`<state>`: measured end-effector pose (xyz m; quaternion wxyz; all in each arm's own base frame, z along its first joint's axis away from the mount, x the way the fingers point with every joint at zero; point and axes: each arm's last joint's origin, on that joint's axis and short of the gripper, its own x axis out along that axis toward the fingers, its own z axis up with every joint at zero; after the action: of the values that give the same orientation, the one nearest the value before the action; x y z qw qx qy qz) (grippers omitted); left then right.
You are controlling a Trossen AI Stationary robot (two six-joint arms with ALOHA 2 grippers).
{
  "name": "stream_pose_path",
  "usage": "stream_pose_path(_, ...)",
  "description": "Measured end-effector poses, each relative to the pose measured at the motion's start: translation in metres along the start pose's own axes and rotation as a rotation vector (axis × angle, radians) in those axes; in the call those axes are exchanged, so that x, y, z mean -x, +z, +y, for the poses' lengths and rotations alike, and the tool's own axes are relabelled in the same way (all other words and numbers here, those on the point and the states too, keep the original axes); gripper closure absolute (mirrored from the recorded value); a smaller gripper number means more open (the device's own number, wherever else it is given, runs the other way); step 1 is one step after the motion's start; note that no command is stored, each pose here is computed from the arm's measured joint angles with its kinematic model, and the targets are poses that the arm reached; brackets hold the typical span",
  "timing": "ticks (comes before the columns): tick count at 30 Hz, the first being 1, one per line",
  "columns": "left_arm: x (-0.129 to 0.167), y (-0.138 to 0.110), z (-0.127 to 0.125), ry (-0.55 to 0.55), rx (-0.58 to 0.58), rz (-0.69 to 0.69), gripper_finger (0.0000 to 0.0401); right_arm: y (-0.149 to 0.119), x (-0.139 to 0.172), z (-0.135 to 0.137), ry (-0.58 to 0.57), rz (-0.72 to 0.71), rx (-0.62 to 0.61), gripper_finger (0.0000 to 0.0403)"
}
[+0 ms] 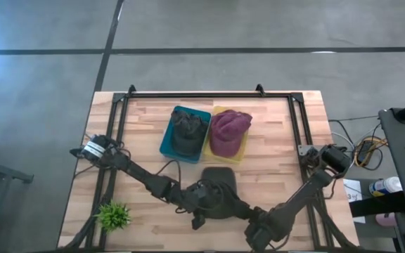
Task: Pick & Place hat
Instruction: Put the black cap into the blue bin
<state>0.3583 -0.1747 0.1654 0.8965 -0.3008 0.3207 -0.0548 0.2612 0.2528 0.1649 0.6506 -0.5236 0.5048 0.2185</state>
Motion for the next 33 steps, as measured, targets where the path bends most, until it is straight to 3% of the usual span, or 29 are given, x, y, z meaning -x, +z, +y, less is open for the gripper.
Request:
stream_pose_path(6,0.0,-0.002,0.0,0.011,0.01,0.015,0.0238,-0.003,-0.018,0.006,-0.151,-0.002,0.098,0.0225)
stream_pose_path(12,0.0,-0.002,0.0,0.01,0.019,0.015,0.0238,-0.009,-0.034,0.011,-0.14,-0.025,0.078,0.0225)
stream_pose_path(23,0.0,-0.002,0.0,0.009,0.008,0.015,0.0238,-0.016,-0.056,0.01,-0.249,-0.077,0.1,0.0225)
stream_pose_path(33,0.0,-0.001,-0.004,-0.019,-0.001,-0.007,0.0238,-0.02,-0.07,-0.014,-0.33,-0.15,-0.039,0.0233)
